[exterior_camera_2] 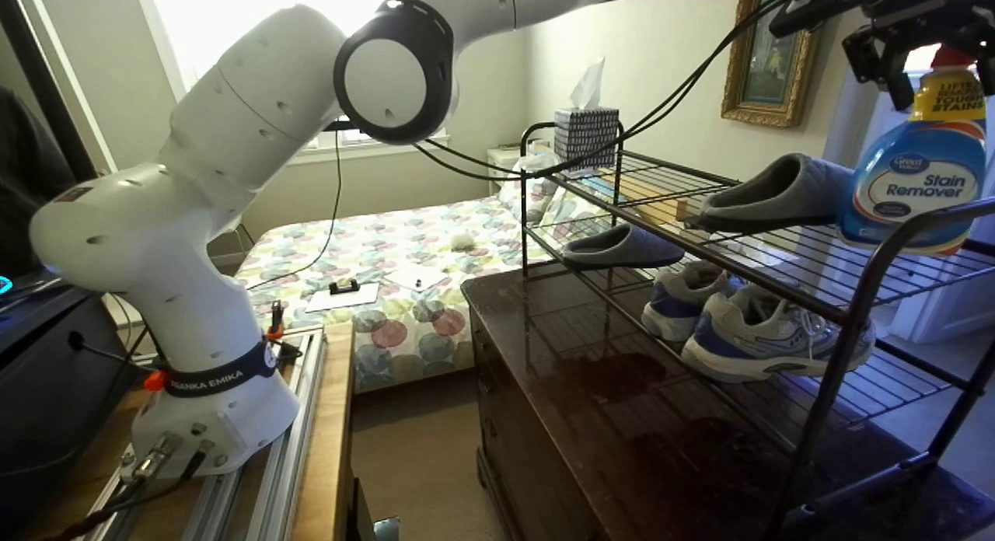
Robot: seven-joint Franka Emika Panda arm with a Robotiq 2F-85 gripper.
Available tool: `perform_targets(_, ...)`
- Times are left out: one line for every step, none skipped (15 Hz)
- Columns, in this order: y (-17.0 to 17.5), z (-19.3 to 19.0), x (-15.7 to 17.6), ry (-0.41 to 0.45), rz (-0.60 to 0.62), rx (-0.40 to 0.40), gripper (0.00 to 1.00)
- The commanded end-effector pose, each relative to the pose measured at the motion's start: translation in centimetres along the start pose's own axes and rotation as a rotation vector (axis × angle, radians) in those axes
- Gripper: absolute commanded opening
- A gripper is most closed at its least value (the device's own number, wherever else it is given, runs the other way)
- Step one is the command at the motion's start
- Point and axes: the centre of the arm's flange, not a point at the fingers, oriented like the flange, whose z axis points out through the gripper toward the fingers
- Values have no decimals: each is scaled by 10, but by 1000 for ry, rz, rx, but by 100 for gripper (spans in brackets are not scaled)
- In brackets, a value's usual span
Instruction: Place the blue spray bottle upright.
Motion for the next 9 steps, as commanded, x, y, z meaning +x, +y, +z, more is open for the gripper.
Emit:
perform_targets(10, -12, -4, -60, -48, 47, 100)
perform_targets(12, -16, -7, -81, -71, 56, 100)
perform_targets(15, -20, -9, -97, -94, 65, 100)
perform_targets(17, -25, -11, -114, -125, 81, 100)
perform_targets(19, -31, -13, -137, -159, 97, 100)
perform_targets(21, -37, -16, -165, -192, 107, 100)
perform_targets(22, -41, -18, -189, -225, 106, 100)
perform_targets(24, -47, -21, -222, -246, 96, 100)
perform_targets(26, -52, -23, -243, -260, 92, 100)
